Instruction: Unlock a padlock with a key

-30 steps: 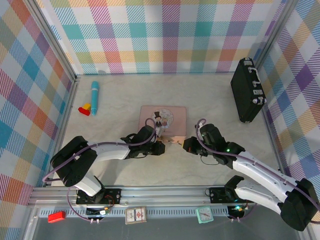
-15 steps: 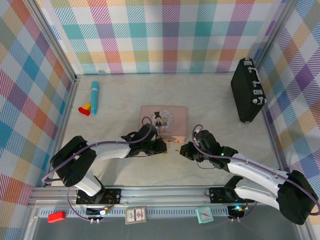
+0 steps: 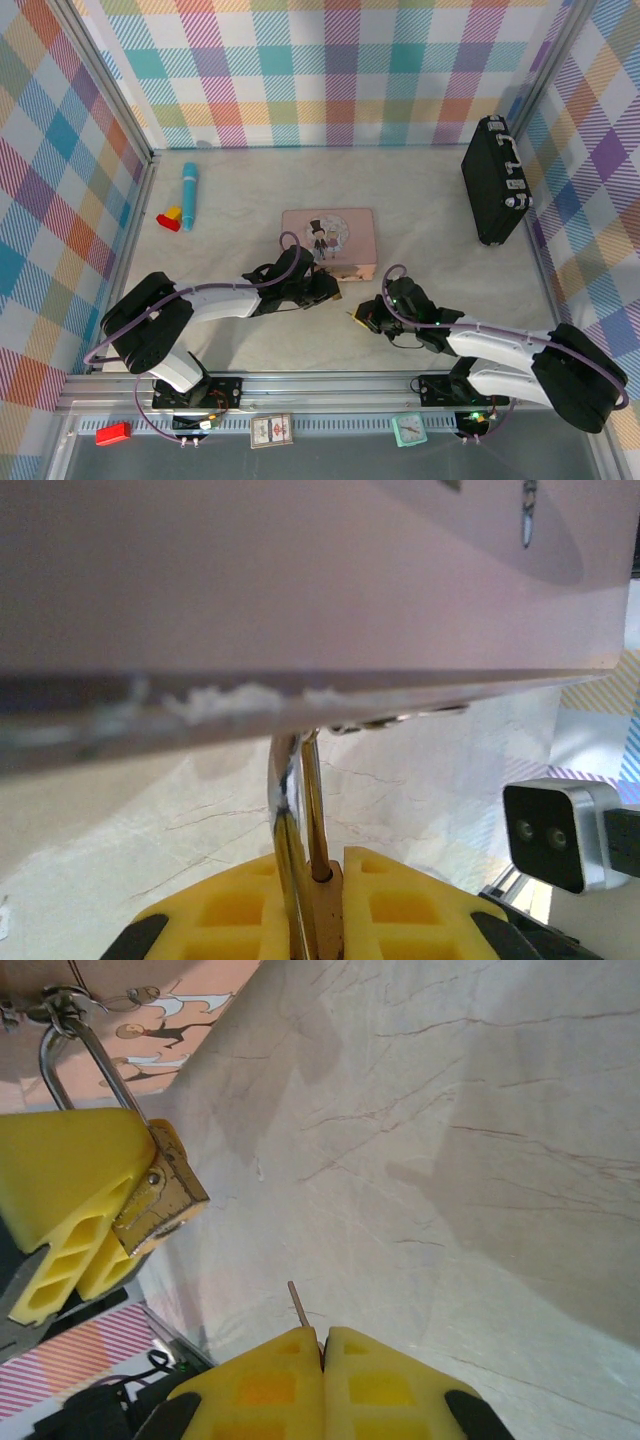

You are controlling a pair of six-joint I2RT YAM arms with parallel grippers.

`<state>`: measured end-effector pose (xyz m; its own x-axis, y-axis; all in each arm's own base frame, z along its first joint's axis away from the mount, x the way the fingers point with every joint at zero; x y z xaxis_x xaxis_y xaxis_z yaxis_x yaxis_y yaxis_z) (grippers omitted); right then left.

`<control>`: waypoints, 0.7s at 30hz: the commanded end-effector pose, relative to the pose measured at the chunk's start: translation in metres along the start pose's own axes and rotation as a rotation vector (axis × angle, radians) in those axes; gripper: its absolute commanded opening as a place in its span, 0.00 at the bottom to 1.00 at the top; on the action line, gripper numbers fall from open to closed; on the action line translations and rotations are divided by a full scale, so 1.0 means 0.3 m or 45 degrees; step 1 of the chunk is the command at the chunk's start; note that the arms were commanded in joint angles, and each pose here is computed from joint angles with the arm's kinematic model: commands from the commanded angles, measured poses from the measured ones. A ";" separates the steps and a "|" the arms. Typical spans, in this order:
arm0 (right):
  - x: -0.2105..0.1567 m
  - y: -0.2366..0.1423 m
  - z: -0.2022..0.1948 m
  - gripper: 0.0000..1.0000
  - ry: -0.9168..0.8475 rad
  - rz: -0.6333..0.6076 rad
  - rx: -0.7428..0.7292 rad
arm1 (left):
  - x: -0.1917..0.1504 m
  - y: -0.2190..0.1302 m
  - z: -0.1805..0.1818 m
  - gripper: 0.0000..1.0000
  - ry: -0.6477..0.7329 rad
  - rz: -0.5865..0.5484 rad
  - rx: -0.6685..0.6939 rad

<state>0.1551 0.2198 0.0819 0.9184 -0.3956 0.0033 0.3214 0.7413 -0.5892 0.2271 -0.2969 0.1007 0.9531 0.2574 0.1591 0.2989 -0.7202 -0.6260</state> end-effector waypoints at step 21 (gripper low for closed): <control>0.092 -0.027 0.084 0.00 0.234 -0.083 0.281 | 0.065 0.038 -0.113 0.00 -0.147 -0.148 -0.357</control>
<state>0.1832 0.2174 0.0971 0.8374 -0.5315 -0.1280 0.4298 0.7847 -0.4466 0.2477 -0.3139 0.1023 0.9096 0.3838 0.1591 0.4111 -0.7759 -0.4786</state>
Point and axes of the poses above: each hand's point on the last joint's axis, 136 mm out from that joint toward the fingers, its own y axis out along the fingers, its own z axis along the line the jaws close on, x = y × z, the point moved 4 cm from there along -y, back along the fingers
